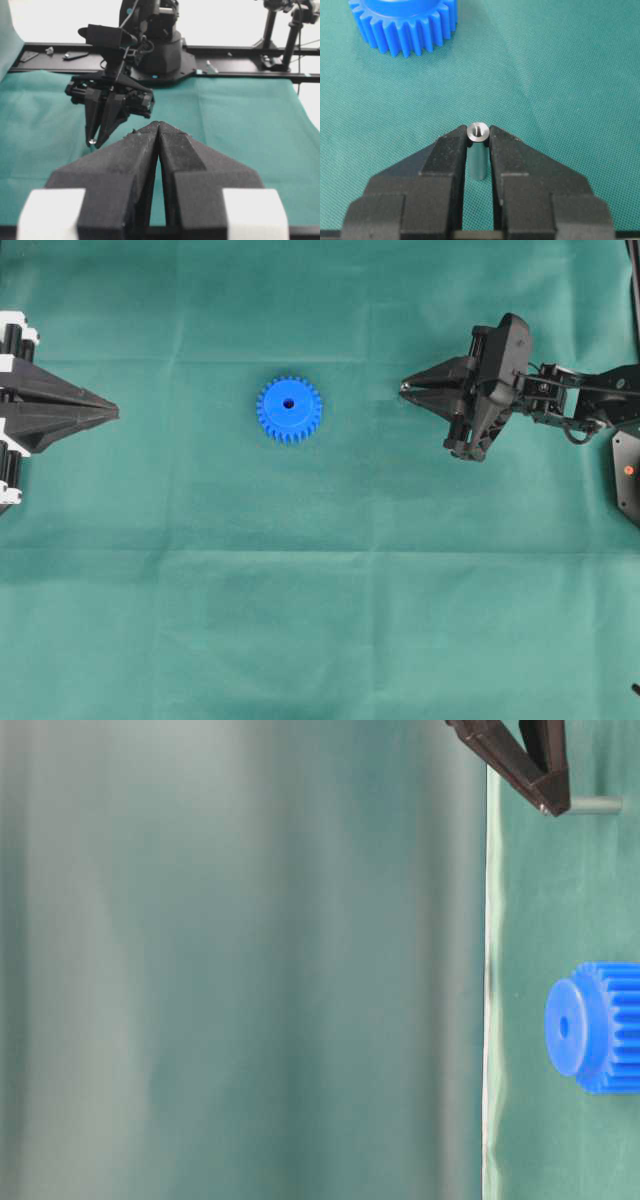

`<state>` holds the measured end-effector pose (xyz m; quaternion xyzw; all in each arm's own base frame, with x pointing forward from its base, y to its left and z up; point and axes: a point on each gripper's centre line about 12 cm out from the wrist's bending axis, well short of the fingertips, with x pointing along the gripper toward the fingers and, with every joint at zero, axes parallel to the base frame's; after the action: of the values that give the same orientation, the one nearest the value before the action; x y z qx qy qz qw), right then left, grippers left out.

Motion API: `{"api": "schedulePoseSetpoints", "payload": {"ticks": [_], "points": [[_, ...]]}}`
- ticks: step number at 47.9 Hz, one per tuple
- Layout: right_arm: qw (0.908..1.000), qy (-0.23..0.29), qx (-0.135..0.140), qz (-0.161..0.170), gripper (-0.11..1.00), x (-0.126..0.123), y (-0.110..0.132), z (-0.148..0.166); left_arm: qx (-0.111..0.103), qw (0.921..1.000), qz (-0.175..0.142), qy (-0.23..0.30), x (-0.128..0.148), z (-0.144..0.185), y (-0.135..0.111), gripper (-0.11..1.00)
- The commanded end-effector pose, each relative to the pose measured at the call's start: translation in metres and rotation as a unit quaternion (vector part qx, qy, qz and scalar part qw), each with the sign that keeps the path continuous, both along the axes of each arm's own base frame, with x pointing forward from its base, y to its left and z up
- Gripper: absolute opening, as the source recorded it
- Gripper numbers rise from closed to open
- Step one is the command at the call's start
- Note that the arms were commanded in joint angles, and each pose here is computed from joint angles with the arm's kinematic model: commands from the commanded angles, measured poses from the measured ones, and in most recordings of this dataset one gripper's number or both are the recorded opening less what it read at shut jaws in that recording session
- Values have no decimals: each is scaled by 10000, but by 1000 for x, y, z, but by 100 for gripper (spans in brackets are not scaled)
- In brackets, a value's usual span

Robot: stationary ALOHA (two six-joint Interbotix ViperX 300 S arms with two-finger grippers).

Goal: Insert the shaft placed at a random location into the center hole of the medium gear at another random location.
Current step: 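Lower the right gripper and close it around the silver shaft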

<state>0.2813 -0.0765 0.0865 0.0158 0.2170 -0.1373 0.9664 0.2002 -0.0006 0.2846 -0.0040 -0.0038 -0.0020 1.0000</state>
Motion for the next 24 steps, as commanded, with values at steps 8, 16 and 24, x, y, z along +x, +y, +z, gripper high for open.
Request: {"api": "schedulePoseSetpoints", "payload": {"ticks": [8,16,24], "points": [[9993,-338,-155,27,14,6,-2,21,-23,10000,-8,-77,2,7,0,0],[9983,-548,-201,35,14,6,-1,48,-23,10000,-10,-77,2,7,0,0],[9987,-479,-163,56,14,6,-1,65,-23,10000,-10,-77,2,7,0,0]]}}
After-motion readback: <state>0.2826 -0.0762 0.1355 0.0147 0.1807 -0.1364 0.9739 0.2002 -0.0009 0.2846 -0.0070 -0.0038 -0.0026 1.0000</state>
